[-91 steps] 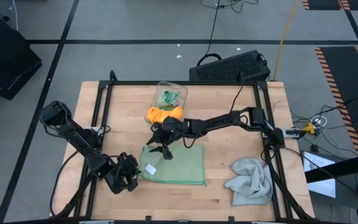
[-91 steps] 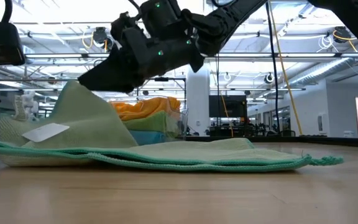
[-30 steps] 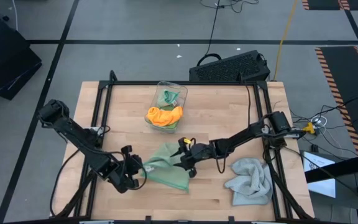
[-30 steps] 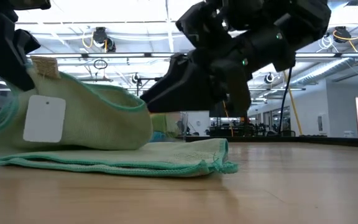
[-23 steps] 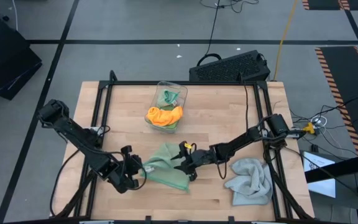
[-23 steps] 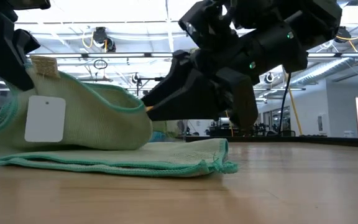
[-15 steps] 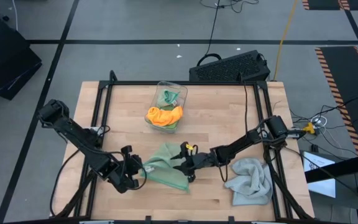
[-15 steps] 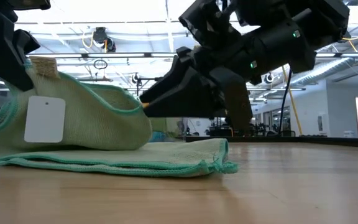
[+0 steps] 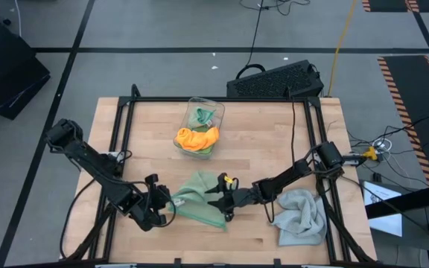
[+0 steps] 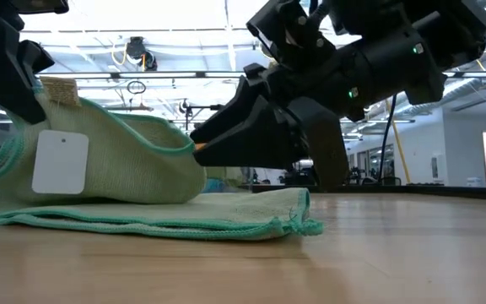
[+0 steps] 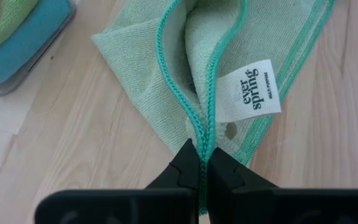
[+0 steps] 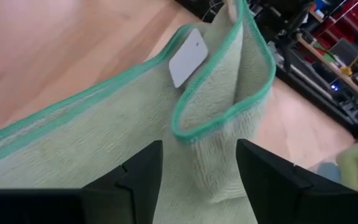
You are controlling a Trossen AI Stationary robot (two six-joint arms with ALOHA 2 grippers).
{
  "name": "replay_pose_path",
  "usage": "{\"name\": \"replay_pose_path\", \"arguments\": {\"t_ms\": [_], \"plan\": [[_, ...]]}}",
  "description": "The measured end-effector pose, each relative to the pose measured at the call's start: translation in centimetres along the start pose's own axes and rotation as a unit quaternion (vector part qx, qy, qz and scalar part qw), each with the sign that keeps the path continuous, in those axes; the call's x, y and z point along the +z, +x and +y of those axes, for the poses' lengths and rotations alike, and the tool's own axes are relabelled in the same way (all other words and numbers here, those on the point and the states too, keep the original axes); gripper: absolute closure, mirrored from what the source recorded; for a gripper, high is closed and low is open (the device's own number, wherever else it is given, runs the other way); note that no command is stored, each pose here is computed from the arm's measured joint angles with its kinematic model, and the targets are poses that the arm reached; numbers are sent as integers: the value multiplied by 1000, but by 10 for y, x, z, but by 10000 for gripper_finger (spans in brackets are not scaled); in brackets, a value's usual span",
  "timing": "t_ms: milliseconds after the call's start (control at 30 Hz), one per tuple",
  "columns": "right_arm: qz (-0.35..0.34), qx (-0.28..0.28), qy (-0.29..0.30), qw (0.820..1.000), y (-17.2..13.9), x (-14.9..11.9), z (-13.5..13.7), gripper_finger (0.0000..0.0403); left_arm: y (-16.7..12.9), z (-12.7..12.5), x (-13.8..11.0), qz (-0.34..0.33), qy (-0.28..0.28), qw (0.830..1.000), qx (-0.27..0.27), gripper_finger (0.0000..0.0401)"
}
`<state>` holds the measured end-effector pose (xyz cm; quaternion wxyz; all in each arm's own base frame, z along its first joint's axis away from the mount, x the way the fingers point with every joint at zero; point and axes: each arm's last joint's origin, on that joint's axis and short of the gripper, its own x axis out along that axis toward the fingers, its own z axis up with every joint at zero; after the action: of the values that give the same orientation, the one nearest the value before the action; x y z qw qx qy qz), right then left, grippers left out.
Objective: Fold microfiber towels
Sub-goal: Fold the light green towel
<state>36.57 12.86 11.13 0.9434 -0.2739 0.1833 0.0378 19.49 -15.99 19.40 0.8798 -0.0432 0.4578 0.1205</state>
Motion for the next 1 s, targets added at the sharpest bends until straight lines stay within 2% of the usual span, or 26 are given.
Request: {"name": "replay_pose_path", "arguments": {"t_ms": [100,267,433,567,733,967,1000], "plan": [[0,-2,14,1000,0,0,0,190,0,0,0,0,-2,1000,0,393],[-10,-6,1,1000,0,2,-1,166,0,0,1,0,-3,1000,1,395],[-10,-2,-24,1000,7,-7,5,174,0,1,1,0,-3,1000,1,396],[-6,-20,-38,999,12,-7,5,195,0,1,1,0,-8,1000,1,394],[-19,-30,-29,999,13,-5,2,244,0,1,1,0,-11,1000,0,397],[-26,-34,-24,999,13,-3,0,382,0,1,1,1,-12,1000,0,395],[-26,-34,-27,999,13,-3,0,392,0,1,1,1,-11,1000,0,397]]}}
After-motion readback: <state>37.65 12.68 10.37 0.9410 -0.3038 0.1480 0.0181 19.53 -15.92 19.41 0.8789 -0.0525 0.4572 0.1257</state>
